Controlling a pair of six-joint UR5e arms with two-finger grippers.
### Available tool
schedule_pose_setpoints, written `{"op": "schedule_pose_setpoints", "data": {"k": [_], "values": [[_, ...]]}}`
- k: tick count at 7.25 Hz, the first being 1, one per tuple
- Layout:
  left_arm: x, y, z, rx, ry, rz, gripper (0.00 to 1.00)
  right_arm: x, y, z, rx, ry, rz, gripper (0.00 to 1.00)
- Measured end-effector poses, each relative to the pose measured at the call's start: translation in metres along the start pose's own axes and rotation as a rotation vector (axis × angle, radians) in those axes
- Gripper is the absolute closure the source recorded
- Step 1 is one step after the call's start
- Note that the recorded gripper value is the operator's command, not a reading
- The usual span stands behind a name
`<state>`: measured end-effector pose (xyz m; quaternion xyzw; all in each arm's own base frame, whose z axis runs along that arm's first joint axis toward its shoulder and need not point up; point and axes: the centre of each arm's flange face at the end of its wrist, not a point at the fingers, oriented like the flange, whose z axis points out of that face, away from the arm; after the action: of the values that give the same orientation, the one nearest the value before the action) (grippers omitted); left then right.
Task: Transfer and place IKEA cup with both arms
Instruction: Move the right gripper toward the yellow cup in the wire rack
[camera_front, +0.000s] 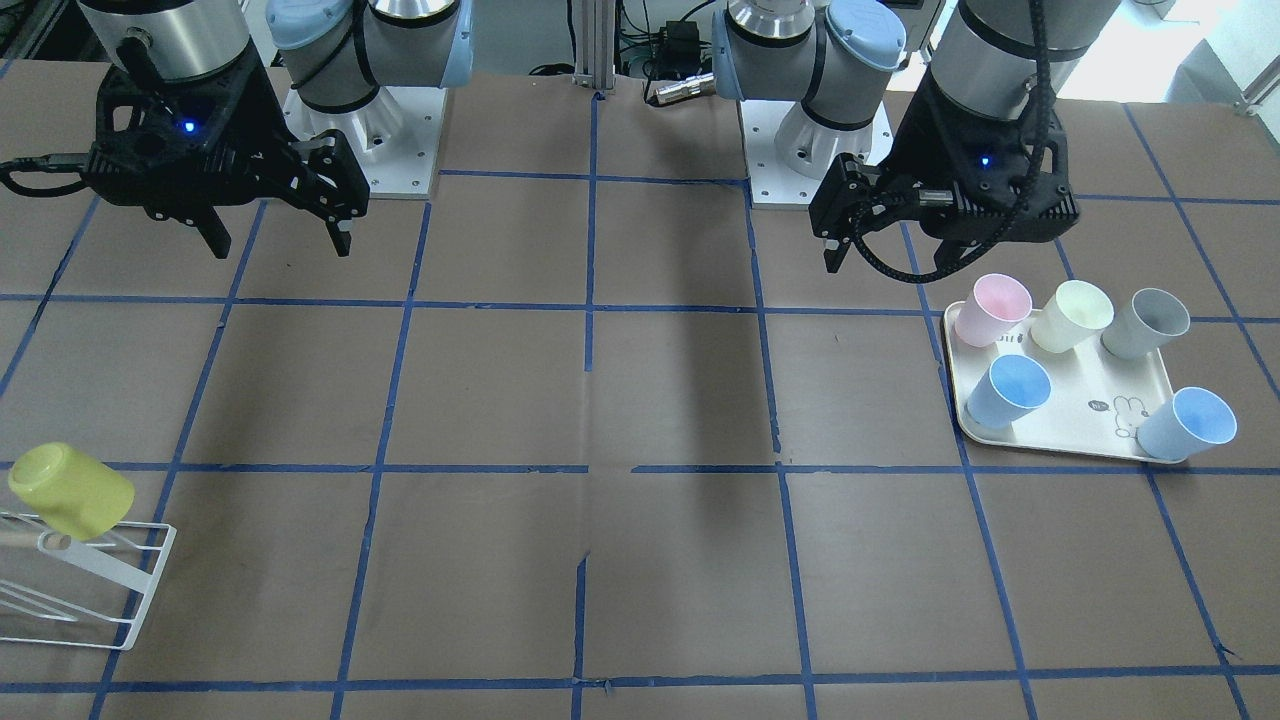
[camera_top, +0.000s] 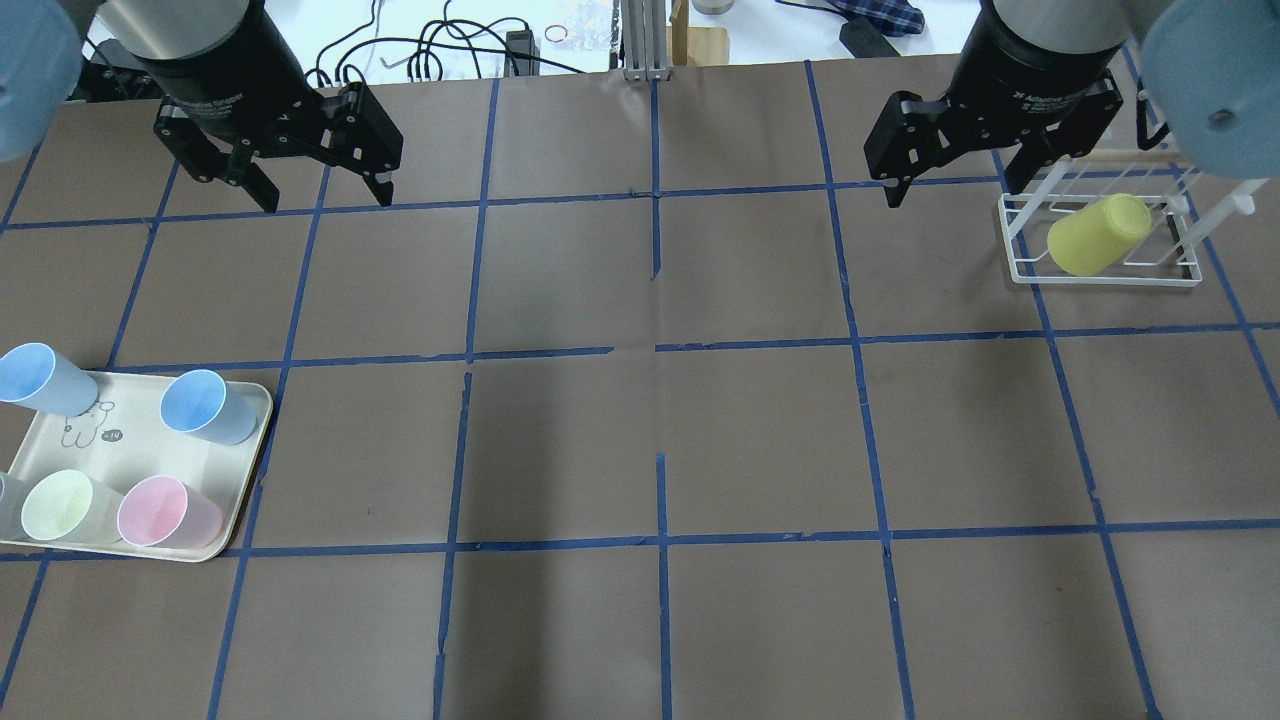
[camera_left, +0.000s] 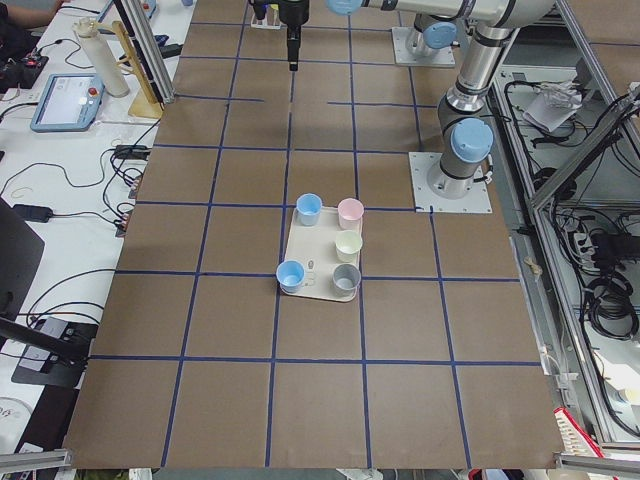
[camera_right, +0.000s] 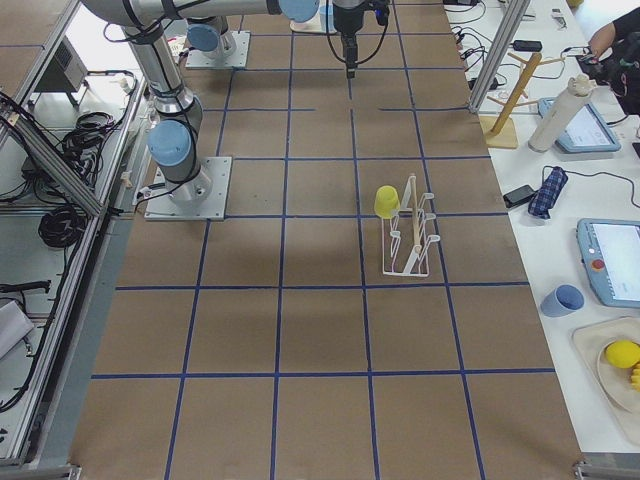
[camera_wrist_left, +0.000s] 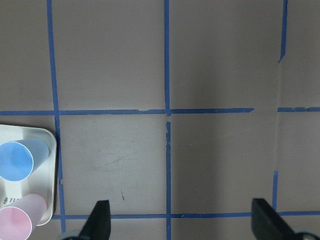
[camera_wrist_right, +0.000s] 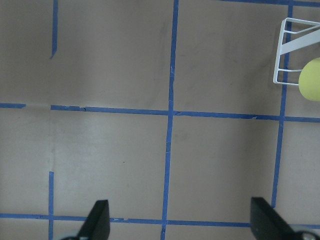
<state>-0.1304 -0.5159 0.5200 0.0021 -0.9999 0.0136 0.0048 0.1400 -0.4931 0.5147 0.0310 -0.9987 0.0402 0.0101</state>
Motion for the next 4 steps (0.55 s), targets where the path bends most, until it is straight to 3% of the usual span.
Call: {"op": "schedule_pose_setpoints", "data": {"k": [4], "values": [[-0.0007,0.0000,-0.0012,0.004,0.002,-0.001,0.00,0.0014,-0.0011,-0.0002,0.002,0.000,0.003,0.00]]}}
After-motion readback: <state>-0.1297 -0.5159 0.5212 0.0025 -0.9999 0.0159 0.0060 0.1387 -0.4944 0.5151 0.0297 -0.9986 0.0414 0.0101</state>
